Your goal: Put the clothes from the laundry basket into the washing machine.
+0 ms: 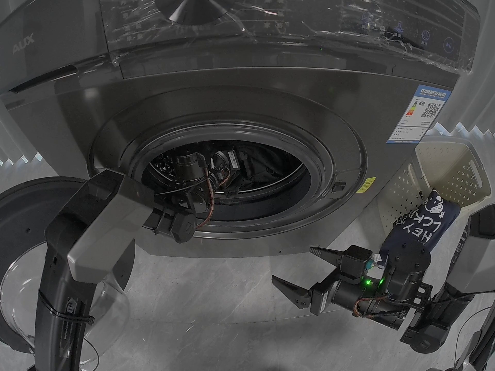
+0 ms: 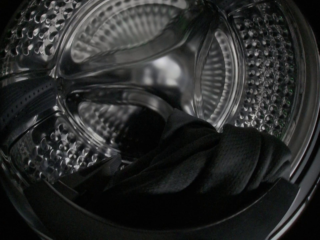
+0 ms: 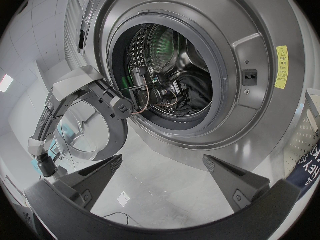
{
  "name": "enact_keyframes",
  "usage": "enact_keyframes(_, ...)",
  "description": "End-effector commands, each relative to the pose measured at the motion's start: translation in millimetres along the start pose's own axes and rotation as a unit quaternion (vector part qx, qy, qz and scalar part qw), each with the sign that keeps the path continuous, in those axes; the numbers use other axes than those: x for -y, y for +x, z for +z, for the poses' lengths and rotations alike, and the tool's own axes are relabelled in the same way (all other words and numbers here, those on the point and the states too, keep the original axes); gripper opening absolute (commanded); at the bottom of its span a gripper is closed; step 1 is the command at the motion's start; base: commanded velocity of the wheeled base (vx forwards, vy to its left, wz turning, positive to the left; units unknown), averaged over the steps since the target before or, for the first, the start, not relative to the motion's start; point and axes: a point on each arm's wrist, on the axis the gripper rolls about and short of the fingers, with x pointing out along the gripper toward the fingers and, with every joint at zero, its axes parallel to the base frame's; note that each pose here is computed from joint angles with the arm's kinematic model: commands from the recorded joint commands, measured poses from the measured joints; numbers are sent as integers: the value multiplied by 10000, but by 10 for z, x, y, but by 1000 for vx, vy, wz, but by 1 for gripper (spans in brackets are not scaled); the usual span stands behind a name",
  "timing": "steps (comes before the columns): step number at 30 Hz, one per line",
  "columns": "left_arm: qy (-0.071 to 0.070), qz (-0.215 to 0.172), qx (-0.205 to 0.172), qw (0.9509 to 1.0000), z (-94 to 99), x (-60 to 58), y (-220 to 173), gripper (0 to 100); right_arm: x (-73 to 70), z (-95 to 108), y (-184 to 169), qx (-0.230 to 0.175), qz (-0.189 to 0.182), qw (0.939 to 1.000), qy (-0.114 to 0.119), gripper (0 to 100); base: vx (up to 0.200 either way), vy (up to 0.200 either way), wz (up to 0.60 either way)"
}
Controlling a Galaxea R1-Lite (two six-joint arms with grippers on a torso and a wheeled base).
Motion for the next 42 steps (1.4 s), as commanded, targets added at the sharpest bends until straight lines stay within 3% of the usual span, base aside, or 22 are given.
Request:
enact_keyframes(1, -6, -39, -190, 9998, 176, 74, -175, 100, -1, -4, 2, -8, 8, 10000, -1, 100, 0, 0, 0)
enact_keyframes(6, 147, -111, -935, 9954, 9, 105, -377, 100, -14, -5, 2, -9, 23, 10000, -4, 100, 0, 0, 0)
enact_keyframes(13, 205, -167, -958, 9950, -181, 152, -283, 100, -17, -12, 12, -18, 30, 10000, -5, 100, 0, 0, 0)
enact_keyframes(14, 205, -167, -958, 9950, -193, 152, -277, 0, -17, -15, 10, -25, 29, 10000, -5, 100, 0, 0, 0)
enact_keyframes(20, 38, 45, -277, 9996, -210, 124, 68, 0, -38, -23, 16, -37, 66, 10000, -11, 100, 0, 0, 0)
enact_keyframes(26, -148, 286, 411, 9986, -43, 86, 286, 0, -33, -26, 18, -44, 58, 10000, -10, 100, 0, 0, 0)
enact_keyframes(31, -148, 299, 383, 9987, -43, 85, 282, 0, -36, -43, 24, -75, 63, 10000, -11, 100, 0, 0, 0)
enact_keyframes(33, -108, 320, 213, 9992, -111, 74, 241, 0, -27, -46, 26, -81, 47, 10000, -9, 100, 0, 0, 0)
enact_keyframes(34, -92, 330, 109, 9994, -151, 70, 214, 100, -19, -41, 25, -72, 32, 10000, 1, 100, 0, 0, 0)
enact_keyframes(38, -143, 329, -185, 9992, -155, 92, 84, 100, -15, -38, 27, -64, 26, 10000, -5, 100, 0, 0, 0)
enact_keyframes(42, -122, 223, -449, 9987, -39, 160, -101, 100, -11, -34, 26, -56, 27, 10000, -4, 100, 0, 0, 0)
